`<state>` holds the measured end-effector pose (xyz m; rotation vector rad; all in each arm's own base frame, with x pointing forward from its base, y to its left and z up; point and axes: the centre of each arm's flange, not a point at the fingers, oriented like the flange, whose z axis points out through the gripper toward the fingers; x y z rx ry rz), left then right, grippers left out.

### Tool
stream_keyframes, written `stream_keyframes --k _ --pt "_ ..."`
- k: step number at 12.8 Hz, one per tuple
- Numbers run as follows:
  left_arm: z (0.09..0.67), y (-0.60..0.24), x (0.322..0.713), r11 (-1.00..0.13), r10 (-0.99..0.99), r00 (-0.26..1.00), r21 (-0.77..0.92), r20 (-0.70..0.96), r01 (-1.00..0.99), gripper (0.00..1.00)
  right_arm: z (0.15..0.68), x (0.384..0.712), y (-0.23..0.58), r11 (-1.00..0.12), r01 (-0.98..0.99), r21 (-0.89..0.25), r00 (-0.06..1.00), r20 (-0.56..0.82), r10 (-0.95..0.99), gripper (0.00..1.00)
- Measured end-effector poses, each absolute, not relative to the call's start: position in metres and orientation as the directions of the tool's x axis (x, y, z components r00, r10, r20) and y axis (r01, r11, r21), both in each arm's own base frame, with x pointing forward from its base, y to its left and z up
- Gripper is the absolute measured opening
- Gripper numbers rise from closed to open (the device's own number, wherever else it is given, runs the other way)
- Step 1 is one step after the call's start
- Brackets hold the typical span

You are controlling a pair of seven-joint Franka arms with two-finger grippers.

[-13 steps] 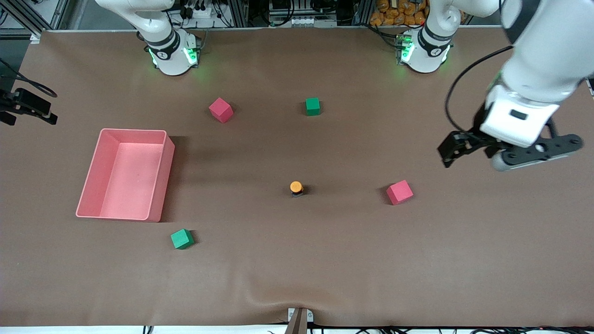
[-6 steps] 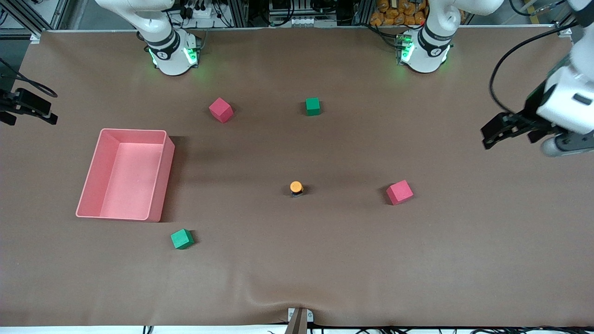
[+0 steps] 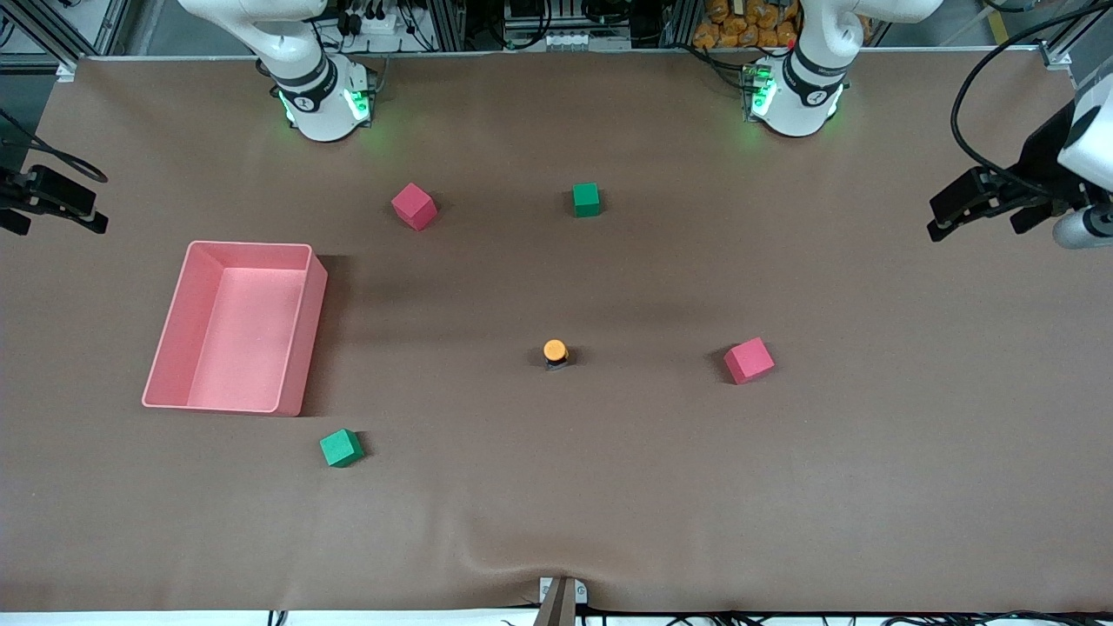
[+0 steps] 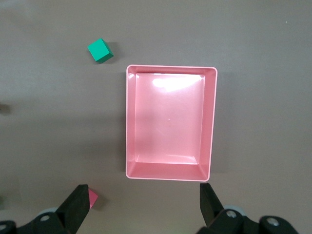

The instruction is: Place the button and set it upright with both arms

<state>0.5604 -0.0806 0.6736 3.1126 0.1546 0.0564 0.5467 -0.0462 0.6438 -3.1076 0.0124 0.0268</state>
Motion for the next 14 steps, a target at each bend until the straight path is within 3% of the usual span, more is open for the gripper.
stream_keyframes --k 14 --pt "0.662 -0.061 0.533 -1.000 -0.004 1.000 0.017 -0.013 -0.004 1.00 0.644 0.547 -0.046 -0.999 -0.008 -0.034 1.000 -0.018 -0.008 1.00"
